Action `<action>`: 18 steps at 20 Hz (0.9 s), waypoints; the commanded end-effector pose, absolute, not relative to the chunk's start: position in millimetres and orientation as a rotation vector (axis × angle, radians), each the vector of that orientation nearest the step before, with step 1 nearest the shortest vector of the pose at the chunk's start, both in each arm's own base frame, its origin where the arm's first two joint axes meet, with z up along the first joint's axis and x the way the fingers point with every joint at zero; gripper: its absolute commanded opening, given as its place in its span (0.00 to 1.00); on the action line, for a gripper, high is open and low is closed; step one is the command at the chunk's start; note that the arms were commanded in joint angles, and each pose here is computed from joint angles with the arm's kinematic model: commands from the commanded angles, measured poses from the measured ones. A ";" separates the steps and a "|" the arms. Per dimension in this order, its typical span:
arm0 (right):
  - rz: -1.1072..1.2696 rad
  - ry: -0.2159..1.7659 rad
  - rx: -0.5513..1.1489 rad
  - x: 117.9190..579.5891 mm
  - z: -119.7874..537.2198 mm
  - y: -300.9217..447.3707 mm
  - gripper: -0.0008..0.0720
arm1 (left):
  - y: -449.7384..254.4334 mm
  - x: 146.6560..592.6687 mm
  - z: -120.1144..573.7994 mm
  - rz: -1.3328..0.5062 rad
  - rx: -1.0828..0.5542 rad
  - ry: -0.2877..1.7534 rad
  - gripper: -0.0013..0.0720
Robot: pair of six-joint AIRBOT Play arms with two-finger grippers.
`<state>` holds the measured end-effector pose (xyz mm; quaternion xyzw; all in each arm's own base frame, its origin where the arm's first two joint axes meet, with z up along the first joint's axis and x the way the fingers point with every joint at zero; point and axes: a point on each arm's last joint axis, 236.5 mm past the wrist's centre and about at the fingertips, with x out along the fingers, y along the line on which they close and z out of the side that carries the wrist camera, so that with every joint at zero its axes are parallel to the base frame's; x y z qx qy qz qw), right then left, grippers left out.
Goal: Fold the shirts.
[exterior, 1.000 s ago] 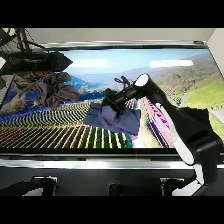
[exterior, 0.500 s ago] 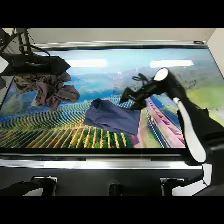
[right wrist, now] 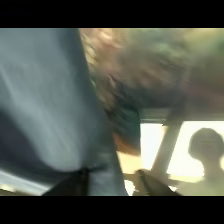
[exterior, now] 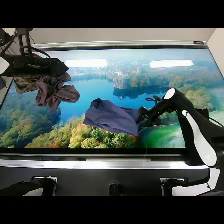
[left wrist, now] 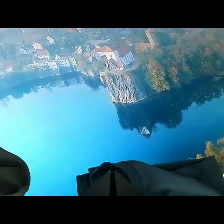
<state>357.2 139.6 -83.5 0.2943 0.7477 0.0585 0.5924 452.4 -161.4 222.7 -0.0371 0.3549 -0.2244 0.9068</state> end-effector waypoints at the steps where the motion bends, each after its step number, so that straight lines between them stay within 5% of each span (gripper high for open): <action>1: 0.162 1.673 0.802 367.9 -97.1 167.7 0.31 | -161.0 449.9 220.3 -0.464 -0.072 0.747 0.06; 2: 0.206 1.629 0.837 377.7 -87.9 175.5 0.08 | -160.7 450.0 220.2 -0.463 -0.072 0.747 0.06; 3: 0.264 1.581 0.843 387.5 -74.7 179.7 0.06 | -160.7 450.0 220.2 -0.463 -0.072 0.747 0.06; 10: 0.390 1.145 0.787 466.7 133.0 105.1 0.05 | -160.7 451.9 222.2 -0.462 -0.073 0.735 0.06; 18: 0.070 0.957 0.876 442.9 215.4 -85.8 0.05 | -160.7 453.4 223.5 -0.464 -0.065 0.725 0.06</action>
